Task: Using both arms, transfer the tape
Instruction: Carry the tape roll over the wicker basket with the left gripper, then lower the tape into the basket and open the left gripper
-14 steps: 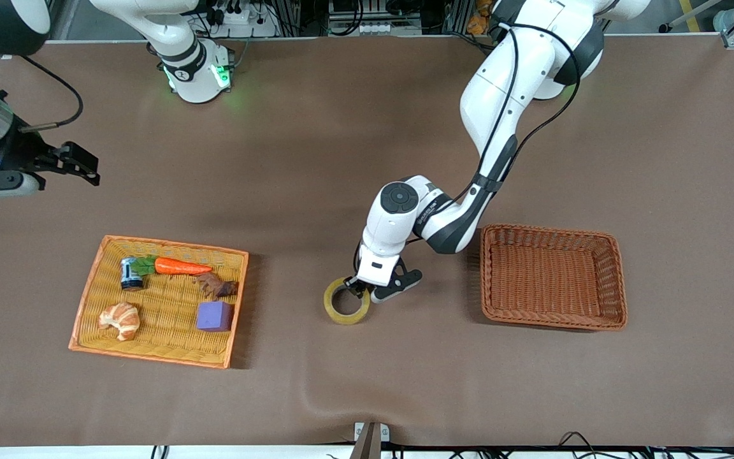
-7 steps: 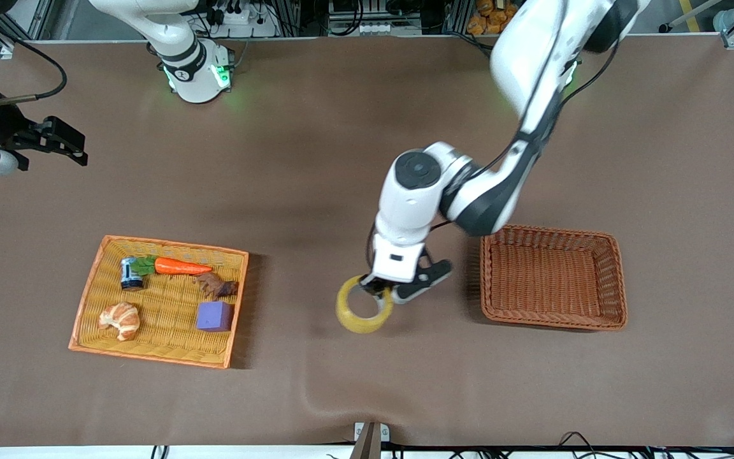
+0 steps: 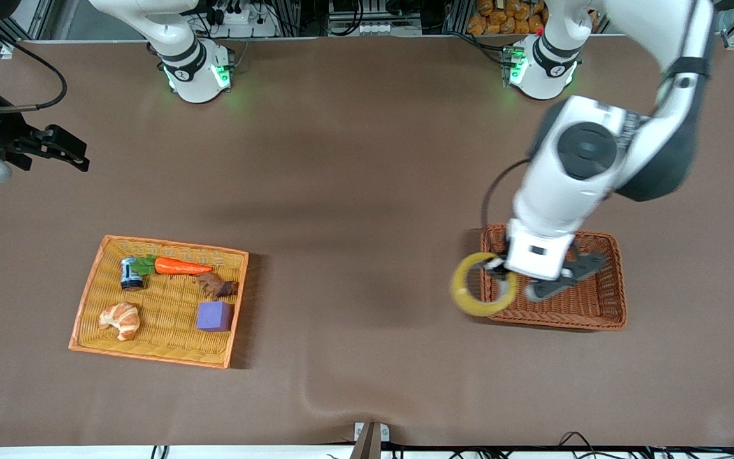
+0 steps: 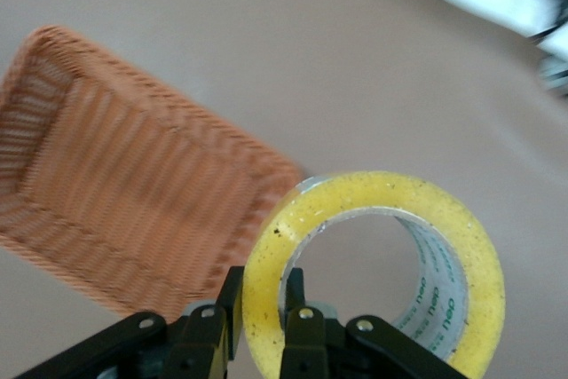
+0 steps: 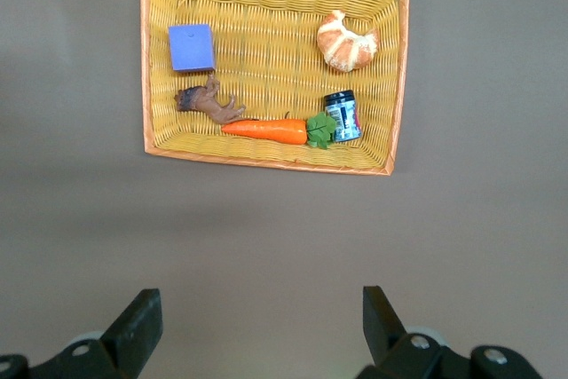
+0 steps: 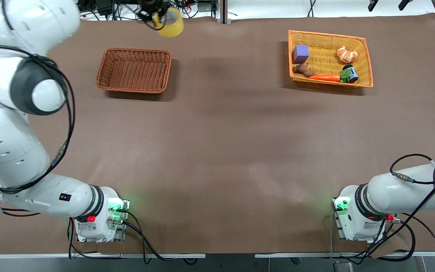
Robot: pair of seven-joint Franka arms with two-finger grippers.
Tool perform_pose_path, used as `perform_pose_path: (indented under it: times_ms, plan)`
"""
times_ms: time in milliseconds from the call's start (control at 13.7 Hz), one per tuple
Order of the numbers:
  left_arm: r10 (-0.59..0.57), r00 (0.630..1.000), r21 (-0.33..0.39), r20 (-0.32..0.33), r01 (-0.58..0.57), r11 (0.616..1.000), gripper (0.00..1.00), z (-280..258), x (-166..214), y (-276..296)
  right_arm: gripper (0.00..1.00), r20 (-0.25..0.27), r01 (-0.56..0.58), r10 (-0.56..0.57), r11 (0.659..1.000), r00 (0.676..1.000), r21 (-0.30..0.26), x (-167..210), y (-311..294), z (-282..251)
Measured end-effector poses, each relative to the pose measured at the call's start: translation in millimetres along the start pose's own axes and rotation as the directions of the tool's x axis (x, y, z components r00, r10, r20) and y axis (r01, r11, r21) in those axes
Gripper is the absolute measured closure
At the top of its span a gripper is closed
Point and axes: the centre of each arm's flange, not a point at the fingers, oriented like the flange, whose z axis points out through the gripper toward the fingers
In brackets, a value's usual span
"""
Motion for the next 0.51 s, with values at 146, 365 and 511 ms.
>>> perform_pose_path:
  times_ms: [146,365,511]
  plan:
    - [0.024,0.997,0.007,0.077,-0.025,1.000,0.78,27,24,-61,0.00,0.001,0.002,-0.002,1.000,1.000,0.000,0,-1,0]
    - [0.055,0.996,-0.009,0.073,-0.055,0.998,0.78,82,25,-105,0.00,0.002,0.003,-0.003,1.000,1.000,0.000,0,-2,1]
    - [0.072,0.996,-0.024,0.052,-0.071,0.997,0.78,127,4,-116,0.00,0.004,0.003,-0.003,1.000,1.000,0.000,1,-2,2]
